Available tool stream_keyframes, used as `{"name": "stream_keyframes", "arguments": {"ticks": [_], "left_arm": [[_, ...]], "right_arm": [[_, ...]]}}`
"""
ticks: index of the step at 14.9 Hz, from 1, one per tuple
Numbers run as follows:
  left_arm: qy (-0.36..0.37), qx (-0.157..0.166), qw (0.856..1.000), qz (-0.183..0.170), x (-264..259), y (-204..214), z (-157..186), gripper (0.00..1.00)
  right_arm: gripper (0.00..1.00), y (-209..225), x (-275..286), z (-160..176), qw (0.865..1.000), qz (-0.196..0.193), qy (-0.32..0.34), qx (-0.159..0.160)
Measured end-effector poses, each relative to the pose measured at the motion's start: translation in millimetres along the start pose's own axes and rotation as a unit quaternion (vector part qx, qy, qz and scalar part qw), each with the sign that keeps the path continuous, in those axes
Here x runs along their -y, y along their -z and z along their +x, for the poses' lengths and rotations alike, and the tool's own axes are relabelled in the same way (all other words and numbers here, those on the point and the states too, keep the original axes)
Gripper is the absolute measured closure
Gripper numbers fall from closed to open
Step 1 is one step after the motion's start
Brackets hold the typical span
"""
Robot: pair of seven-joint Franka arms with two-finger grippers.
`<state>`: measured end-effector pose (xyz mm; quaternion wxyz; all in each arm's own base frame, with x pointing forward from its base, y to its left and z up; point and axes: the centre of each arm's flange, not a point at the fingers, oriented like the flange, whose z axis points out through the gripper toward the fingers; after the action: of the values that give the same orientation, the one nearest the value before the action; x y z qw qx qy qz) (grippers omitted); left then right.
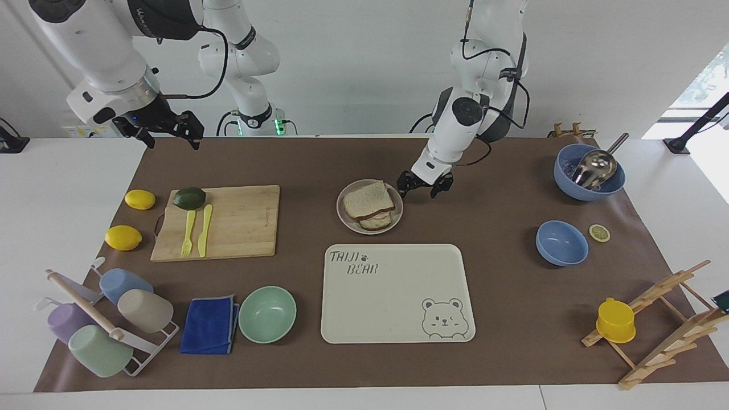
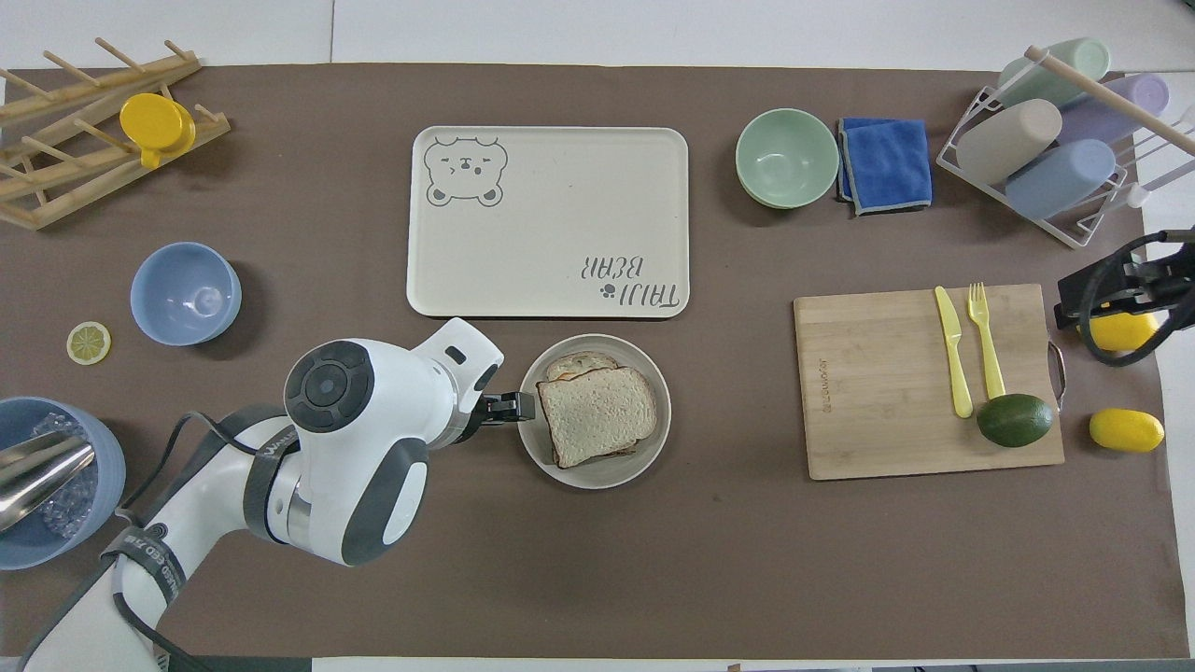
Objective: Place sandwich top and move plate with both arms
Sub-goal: 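Grasp the rim of the white plate with the left gripper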
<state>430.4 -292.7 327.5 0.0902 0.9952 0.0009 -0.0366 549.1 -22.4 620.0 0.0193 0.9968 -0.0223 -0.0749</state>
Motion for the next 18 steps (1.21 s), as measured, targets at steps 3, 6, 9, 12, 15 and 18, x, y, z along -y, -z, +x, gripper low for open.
{"name": "stream_keyframes", "arguments": {"ticks": [3, 6, 9, 12, 15, 18], "left_arm": [[0.000, 0.003, 1.000, 0.003, -0.7, -11.1, 0.8, 0.14], [0.003, 0.006, 1.000, -0.002, -3.5, -12.0, -1.0, 0.17], [0.004, 0.010, 1.000, -0.008, -9.8, -13.4, -5.5, 0.28], [0.004, 0.012, 1.000, -0.010, -12.4, -15.4, -7.6, 0.34], [0.012, 0.015, 1.000, -0.017, -14.4, -20.0, -8.2, 0.44], [0.009, 0.016, 1.000, -0.016, -18.9, -29.8, -10.5, 0.54]], "right_arm": [[0.00, 1.1, 1.1, 4.0, 1.000, 0.002, 0.001, -0.015], [0.00, -7.9, 3.2, 7.3, 1.000, 0.010, 0.002, -0.014], [0.00, -10.4, 1.5, 7.6, 1.000, 0.010, 0.001, -0.014], [0.00, -9.8, -2.7, 6.5, 1.000, 0.011, -0.003, -0.015], [0.00, -9.0, -2.4, 5.6, 1.000, 0.011, -0.003, -0.015], [0.00, -8.8, -2.7, 5.4, 1.000, 0.011, -0.003, -0.015]]}}
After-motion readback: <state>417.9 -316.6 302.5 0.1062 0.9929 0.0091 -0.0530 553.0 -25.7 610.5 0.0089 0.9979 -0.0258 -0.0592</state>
